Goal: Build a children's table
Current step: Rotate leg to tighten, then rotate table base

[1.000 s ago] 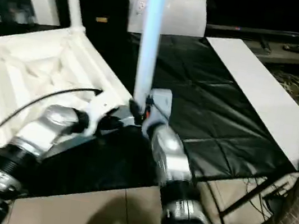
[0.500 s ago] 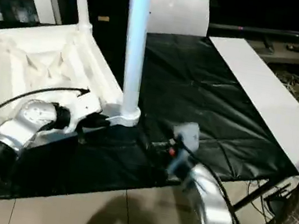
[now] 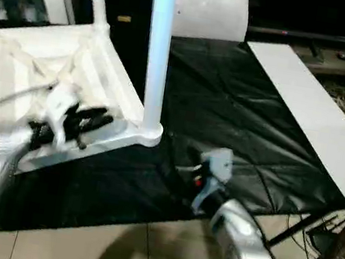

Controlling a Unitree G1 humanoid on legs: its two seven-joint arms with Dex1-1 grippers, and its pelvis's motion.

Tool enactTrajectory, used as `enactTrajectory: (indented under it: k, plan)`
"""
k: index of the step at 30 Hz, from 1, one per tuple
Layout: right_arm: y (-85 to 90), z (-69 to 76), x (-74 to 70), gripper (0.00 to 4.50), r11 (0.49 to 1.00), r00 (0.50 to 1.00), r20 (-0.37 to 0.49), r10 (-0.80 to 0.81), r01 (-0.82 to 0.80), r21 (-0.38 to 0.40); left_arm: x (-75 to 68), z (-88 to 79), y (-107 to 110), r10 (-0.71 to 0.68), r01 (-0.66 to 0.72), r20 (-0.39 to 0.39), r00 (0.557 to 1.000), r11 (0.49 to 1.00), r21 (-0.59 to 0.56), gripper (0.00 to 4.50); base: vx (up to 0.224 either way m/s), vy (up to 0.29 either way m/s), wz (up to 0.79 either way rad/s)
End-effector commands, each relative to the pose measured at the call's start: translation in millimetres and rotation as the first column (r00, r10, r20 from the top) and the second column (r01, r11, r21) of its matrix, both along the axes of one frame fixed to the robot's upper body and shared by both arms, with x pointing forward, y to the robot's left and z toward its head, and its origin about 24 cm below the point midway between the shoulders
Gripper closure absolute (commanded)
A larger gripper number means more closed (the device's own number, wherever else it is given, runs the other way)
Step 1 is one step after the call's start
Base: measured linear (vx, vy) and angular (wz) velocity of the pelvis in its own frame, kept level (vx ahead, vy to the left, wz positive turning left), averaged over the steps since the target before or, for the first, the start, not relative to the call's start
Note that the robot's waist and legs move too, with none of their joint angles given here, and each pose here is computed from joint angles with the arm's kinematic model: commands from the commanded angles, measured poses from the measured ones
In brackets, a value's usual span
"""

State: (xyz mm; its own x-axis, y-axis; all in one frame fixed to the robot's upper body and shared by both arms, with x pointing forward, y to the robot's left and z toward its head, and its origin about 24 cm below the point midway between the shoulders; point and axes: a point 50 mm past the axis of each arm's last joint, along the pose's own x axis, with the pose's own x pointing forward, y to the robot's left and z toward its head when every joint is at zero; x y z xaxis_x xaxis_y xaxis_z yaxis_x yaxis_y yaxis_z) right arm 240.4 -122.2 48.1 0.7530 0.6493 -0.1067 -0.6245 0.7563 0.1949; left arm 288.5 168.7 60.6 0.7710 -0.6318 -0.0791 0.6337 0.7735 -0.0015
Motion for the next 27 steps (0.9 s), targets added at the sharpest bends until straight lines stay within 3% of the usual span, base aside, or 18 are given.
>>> enactTrajectory:
  k: [1, 6, 7, 9, 10, 11, 16, 23, 27]
  plan:
    - [0.2, 4.4, 0.7, 0.0, 1.0, 1.0, 0.018, -0.005, 0.005, -0.014, 3.8, 14.0, 3, 0.02, -0.02, 0.043, 0.999, 1.0, -0.003, 3.35, 0.0, 0.0, 0.0]
    - [0.2, 4.5, 0.7, 0.0, 1.0, 1.0, 0.018, -0.005, 0.006, -0.015, 2.7, 13.8, 3, 0.023, -0.023, 0.043, 0.999, 1.0, -0.006, 3.35, 0.0, 0.0, 0.0]
    - [0.6, 5.0, 0.7, 0.0, 1.0, 1.0, 0.02, -0.009, 0.009, -0.018, -2.7, 13.1, 0, 0.038, -0.037, 0.047, 0.998, 0.999, -0.022, 3.35, 0.0, 0.0, 0.0]
    - [3.3, 3.0, 2.6, 0.0, 0.999, 0.999, 0.027, 0.027, -0.026, -0.027, -31.4, -3.3, -4, 0.229, -0.228, 0.021, 0.973, 0.973, -0.047, 3.35, 0.006, 0.008, 0.15]
    - [3.5, 2.8, 2.8, 0.0, 0.999, 0.999, 0.027, 0.03, -0.029, -0.028, -33.4, -4.0, -4, 0.238, -0.237, 0.02, 0.971, 0.97, -0.048, 3.35, 0.023, 0.032, 0.58]
    - [4.7, 1.1, 4.2, 0.0, 0.998, 0.999, 0.026, 0.047, -0.046, -0.036, -47.4, -7.8, -7, 0.301, -0.3, 0.016, 0.953, 0.952, -0.055, 3.35, 0.024, 0.029, 0.52]
    - [7.2, 2.2, 6.2, 0.0, 0.996, 0.997, 0.031, 0.07, -0.068, -0.057, -61.9, -7.2, -13, 0.299, -0.298, 0.006, 0.954, 0.954, -0.012, 3.35, -0.016, 0.097, 0.52]
    - [6.7, 5.0, 10.2, 0.0, 0.999, 0.999, 0.036, 0.03, -0.028, -0.033, -61.7, -4.8, -16, 0.304, -0.304, 0.0, 0.953, 0.952, 0.024, 3.35, -0.015, 0.122, 0.45]
    - [4.1, 5.8, 9.0, 0.0, 0.999, 0.998, 0.053, 0.025, -0.022, -0.041, -67.1, -3.6, -20, 0.236, -0.235, -0.017, 0.972, 0.972, 0.02, 3.35, 0.0, 0.0, 0.0]
